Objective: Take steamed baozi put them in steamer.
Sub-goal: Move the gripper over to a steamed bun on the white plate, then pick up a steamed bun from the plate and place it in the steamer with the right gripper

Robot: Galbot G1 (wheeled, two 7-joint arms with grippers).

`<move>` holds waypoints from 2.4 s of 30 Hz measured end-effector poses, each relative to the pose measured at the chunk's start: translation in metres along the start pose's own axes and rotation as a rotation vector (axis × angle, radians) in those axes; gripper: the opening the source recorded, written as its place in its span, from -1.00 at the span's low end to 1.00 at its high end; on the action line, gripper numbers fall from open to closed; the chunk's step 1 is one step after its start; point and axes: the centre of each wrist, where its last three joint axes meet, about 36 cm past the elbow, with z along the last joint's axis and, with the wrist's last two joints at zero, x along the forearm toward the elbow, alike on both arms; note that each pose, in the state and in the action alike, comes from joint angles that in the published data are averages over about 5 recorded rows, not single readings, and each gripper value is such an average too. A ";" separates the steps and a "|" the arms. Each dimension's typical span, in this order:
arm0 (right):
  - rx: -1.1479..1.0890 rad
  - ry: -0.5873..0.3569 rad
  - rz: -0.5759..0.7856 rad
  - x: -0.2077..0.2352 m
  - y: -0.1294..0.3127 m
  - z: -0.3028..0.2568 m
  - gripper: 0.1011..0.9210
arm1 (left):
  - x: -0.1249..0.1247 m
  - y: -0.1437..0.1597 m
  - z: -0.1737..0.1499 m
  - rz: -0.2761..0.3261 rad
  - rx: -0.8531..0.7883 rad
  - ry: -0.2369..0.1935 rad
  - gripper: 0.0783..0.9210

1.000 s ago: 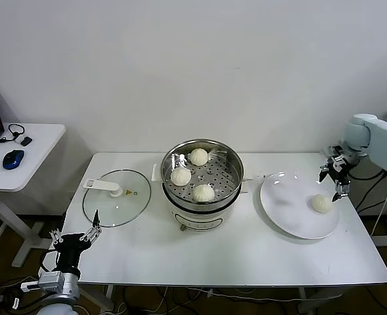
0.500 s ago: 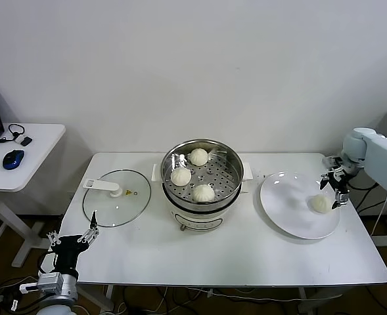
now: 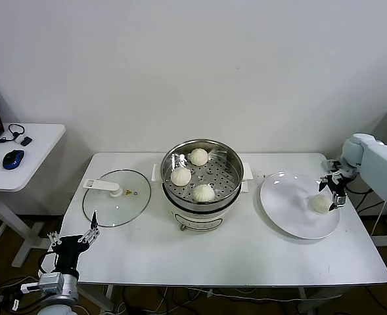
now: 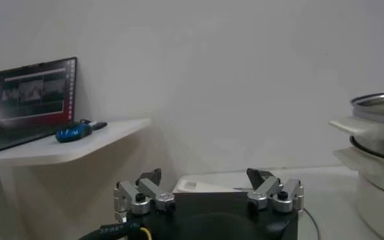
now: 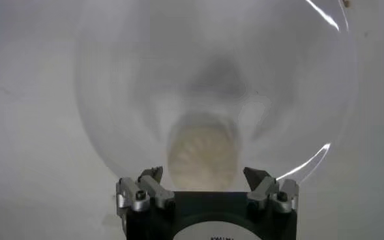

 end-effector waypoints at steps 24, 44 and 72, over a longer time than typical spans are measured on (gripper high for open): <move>0.008 0.014 0.005 -0.012 0.000 -0.006 0.46 | 0.000 -0.001 0.001 -0.003 0.000 0.006 0.77; 0.057 0.003 0.041 0.052 0.007 -0.012 0.39 | -0.001 -0.001 -0.002 0.009 0.004 -0.003 0.77; 0.118 -0.247 0.207 0.263 0.022 -0.210 0.39 | -0.010 -0.005 -0.008 0.053 0.002 -0.015 0.77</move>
